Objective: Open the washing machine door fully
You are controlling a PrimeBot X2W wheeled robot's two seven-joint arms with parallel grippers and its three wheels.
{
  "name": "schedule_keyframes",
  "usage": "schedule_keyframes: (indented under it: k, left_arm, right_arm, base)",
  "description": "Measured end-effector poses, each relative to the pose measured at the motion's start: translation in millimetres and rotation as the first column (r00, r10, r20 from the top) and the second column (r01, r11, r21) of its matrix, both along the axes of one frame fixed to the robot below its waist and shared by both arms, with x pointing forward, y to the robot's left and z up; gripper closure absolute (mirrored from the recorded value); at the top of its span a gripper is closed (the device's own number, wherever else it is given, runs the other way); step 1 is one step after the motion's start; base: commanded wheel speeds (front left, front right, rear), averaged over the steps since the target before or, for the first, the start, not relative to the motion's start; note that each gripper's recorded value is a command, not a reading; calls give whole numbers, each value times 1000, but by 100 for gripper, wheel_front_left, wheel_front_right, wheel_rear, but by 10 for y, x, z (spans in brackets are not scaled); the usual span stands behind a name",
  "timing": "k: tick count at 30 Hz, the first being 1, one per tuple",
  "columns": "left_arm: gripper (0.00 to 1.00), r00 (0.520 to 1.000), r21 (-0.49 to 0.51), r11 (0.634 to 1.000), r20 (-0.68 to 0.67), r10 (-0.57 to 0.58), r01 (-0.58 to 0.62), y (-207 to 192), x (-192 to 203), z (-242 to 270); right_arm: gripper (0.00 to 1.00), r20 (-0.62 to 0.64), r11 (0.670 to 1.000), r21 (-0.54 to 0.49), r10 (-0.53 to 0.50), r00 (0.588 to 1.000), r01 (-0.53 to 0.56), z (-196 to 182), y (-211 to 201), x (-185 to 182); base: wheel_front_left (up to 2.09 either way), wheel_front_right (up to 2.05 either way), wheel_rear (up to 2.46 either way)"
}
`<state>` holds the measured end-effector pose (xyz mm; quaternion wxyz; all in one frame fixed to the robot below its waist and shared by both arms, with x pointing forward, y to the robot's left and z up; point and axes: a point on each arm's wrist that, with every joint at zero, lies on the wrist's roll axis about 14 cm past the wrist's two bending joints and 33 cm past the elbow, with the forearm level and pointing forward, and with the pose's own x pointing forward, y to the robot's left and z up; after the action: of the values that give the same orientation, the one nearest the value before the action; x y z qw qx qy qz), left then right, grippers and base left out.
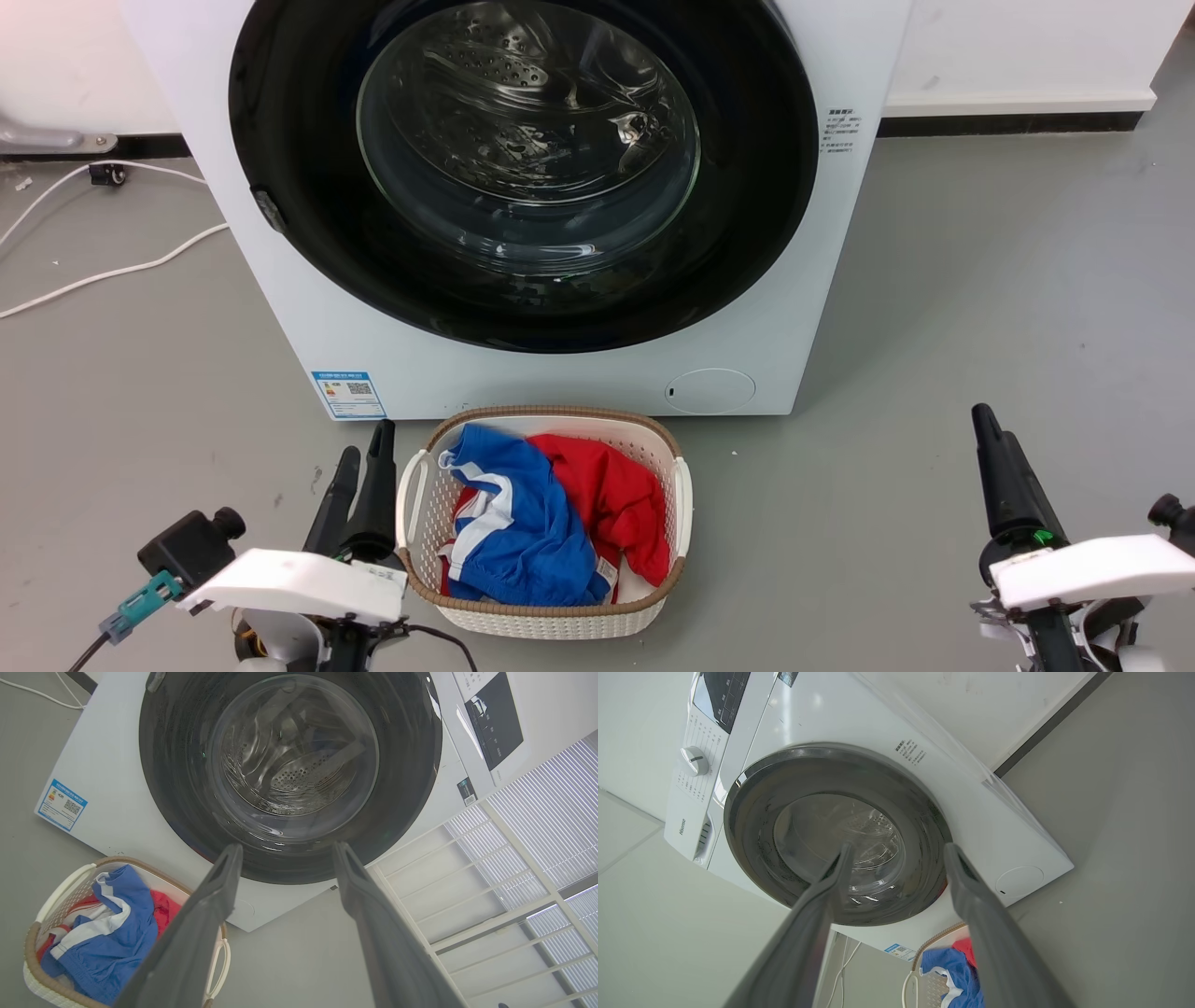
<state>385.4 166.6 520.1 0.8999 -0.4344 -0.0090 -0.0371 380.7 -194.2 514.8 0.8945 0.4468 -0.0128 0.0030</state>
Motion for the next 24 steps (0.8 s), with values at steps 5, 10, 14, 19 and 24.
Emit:
schedule_keyframes:
  k: [5, 10, 14, 19, 24]
  left_arm:
    - [0, 1000, 132, 991, 11, -8, 7, -31, -9, 9]
    - [0, 1000, 232, 973, 24, -19, 13, -57, -12, 23]
    - [0, 999, 306, 952, 35, -24, 12, -65, -14, 38]
    - [0, 998, 396, 918, 44, -35, 15, -86, -20, 44]
    - [0, 998, 459, 888, 51, -44, 15, -113, -25, 39]
  right_arm:
    - [0, -2, 992, -125, 21, 1000, -21, 20, 42, 3]
    - [0, -5, 975, -218, 38, 999, -39, 33, 81, 4]
    - [0, -11, 957, -286, 49, 999, -50, 36, 100, 4]
    - [0, -12, 932, -358, 55, 998, -55, 45, 113, -4]
    - [0, -15, 904, -422, 62, 998, -63, 43, 132, -17]
  base:
    - [0, 0, 0]
    - [0, 0, 0]
    - [0, 0, 0]
    - [0, 0, 0]
    - [0, 0, 0]
